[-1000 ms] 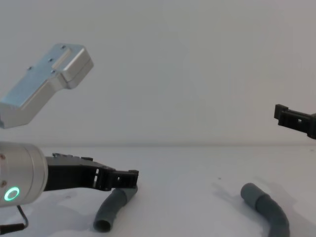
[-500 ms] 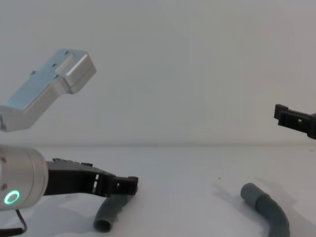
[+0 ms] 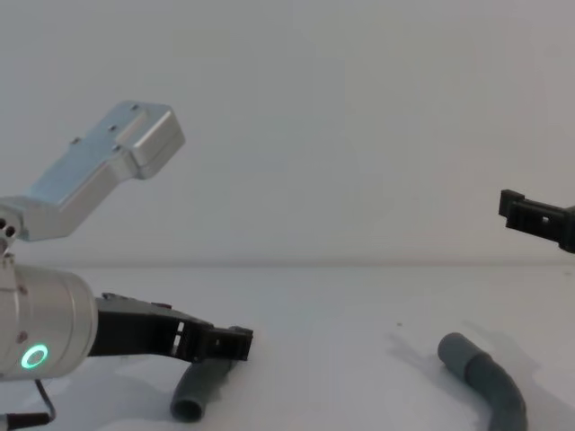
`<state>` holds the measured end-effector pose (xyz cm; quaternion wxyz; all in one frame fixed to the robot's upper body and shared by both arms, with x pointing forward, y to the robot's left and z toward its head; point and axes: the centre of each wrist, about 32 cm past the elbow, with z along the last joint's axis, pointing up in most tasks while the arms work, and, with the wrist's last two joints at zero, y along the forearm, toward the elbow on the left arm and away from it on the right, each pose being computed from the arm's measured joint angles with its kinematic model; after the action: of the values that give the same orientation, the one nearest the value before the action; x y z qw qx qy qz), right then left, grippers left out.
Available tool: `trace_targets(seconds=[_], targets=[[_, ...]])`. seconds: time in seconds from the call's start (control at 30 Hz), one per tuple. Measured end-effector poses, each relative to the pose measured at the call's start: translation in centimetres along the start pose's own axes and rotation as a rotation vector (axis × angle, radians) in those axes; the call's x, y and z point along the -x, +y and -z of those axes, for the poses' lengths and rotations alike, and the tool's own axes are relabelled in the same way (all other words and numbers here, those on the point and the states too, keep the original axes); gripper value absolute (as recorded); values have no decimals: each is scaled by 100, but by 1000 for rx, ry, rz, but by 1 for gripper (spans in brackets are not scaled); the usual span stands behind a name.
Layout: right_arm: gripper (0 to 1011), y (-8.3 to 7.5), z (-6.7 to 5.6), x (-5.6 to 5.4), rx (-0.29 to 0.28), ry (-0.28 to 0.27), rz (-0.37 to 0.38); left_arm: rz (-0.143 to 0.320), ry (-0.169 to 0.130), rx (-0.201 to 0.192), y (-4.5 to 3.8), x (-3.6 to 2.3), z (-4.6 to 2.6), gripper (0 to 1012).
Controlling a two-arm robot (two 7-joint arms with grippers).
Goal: Use both hands to pick up one end of the pipe from the table, align the ends, and insert them.
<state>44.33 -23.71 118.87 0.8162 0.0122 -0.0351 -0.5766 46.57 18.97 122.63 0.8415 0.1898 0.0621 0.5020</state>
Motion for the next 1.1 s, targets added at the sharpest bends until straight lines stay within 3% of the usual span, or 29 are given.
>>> trace_targets(seconds=[0.7,1.1], targets=[[1000,0,0,0,0,0,0,8,43,-40,-127,-59,-36,1001],[1000,0,0,0,0,0,0,17,19,-73,-165,-88,-89,1001]])
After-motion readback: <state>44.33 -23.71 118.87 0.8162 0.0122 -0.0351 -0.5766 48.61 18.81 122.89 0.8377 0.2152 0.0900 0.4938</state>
